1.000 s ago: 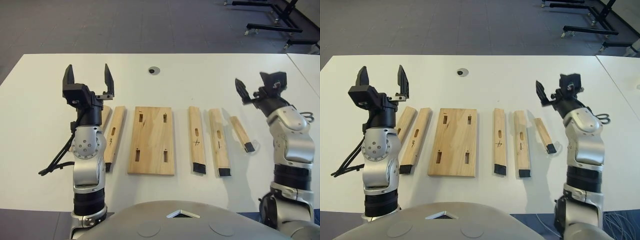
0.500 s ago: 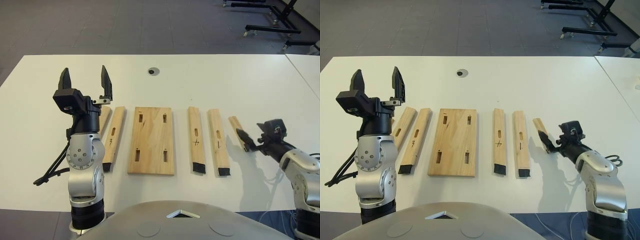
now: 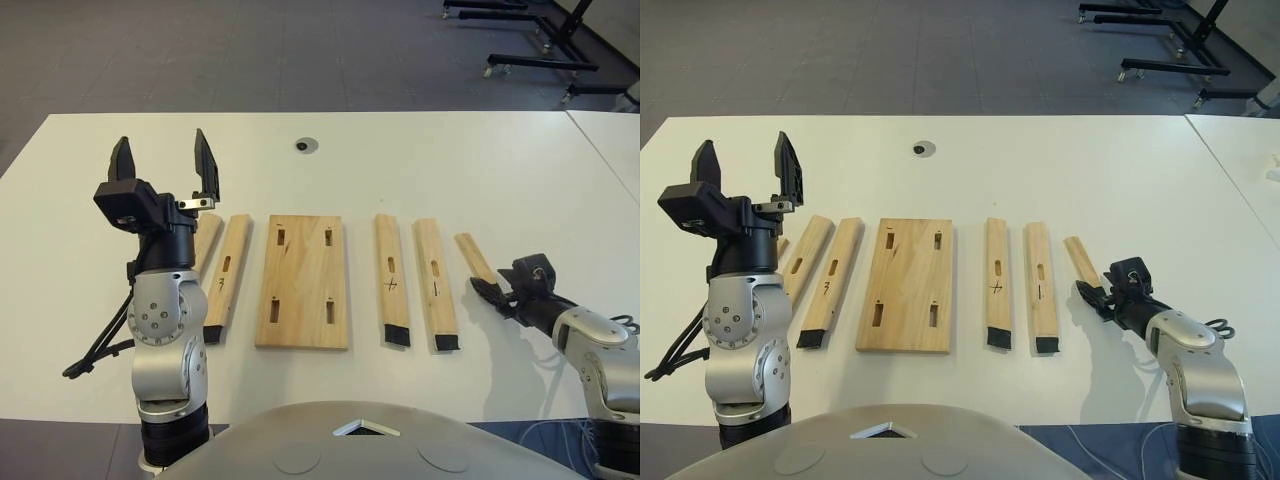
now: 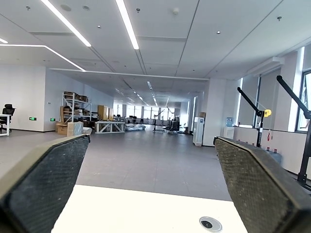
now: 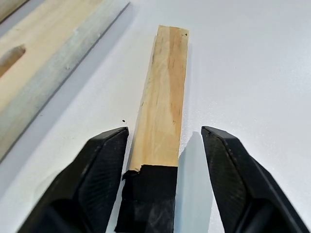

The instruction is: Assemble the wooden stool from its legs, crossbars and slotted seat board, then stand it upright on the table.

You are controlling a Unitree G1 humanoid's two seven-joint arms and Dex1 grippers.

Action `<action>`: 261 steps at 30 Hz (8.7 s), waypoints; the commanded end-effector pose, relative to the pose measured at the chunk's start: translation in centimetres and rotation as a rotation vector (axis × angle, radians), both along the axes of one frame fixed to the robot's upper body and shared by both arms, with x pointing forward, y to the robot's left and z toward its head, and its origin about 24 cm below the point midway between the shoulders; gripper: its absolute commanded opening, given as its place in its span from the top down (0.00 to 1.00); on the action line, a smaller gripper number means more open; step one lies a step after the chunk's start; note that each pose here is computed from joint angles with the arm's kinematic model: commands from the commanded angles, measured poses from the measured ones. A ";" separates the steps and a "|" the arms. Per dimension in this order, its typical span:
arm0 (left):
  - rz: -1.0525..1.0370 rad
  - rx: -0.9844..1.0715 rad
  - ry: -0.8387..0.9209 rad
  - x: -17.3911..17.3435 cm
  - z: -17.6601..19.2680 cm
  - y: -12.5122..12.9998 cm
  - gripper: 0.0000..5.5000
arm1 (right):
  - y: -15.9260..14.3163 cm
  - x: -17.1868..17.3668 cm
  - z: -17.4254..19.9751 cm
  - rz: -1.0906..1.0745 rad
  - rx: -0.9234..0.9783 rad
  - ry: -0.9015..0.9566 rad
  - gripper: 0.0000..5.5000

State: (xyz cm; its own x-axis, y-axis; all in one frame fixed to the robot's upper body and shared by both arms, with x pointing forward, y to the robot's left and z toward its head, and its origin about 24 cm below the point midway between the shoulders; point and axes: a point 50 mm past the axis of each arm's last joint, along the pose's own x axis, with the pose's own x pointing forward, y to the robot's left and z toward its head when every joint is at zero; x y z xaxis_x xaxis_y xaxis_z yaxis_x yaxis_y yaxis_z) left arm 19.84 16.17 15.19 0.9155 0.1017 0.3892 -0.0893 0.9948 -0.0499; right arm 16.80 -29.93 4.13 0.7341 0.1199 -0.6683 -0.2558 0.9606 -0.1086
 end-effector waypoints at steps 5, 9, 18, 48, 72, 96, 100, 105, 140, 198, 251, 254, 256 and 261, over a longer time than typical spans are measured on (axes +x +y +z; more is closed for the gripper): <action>0.025 -0.028 -0.006 -0.4 0.4 0.1 0.15 | -1.5 -2.7 -2.9 -0.027 -0.032 0.209 0.76; 0.068 -0.052 -0.018 -0.6 0.5 0.6 0.15 | -1.4 -2.7 -2.5 0.017 -0.023 0.121 0.76; 0.062 -0.154 0.004 -0.6 0.5 2.3 0.15 | 2.1 5.8 2.7 0.018 0.078 -0.332 0.76; -0.978 -0.653 0.220 4.2 2.4 -4.0 0.15 | 23.1 8.4 10.5 0.739 0.339 -1.050 0.76; -0.948 -0.682 0.228 4.8 1.9 -4.3 0.70 | 23.9 8.6 9.1 0.791 0.321 -0.957 0.76; -0.919 -0.562 0.208 4.8 1.1 -3.8 0.93 | 22.7 9.0 9.9 0.791 0.346 -0.940 0.61; -0.890 -0.555 0.201 5.0 1.1 -3.5 0.93 | 21.9 8.8 10.2 0.799 0.426 -0.882 0.47; -0.816 -0.524 0.210 5.2 0.7 -2.5 0.93 | 19.8 8.3 12.8 0.769 0.723 -0.776 0.30; -0.241 0.118 0.386 -1.6 -7.1 7.0 0.93 | 17.0 8.9 9.5 0.173 0.560 -0.821 0.18; -0.254 0.128 0.440 -1.3 -8.6 7.1 0.93 | 17.1 9.3 9.5 0.199 0.583 -0.792 0.18; -0.223 0.078 0.511 -1.2 -9.2 6.8 0.93 | 17.3 9.2 9.5 0.200 0.598 -0.786 0.18; -0.207 0.065 0.515 -1.1 -9.1 7.0 0.93 | 17.4 9.2 9.4 0.200 0.600 -0.784 0.18; -0.201 0.058 0.511 -1.0 -9.0 7.2 0.93 | 17.4 9.3 9.4 0.199 0.601 -0.784 0.18; -0.196 0.020 0.520 -1.2 -9.0 7.2 0.93 | 17.4 9.3 9.4 0.200 0.603 -0.783 0.18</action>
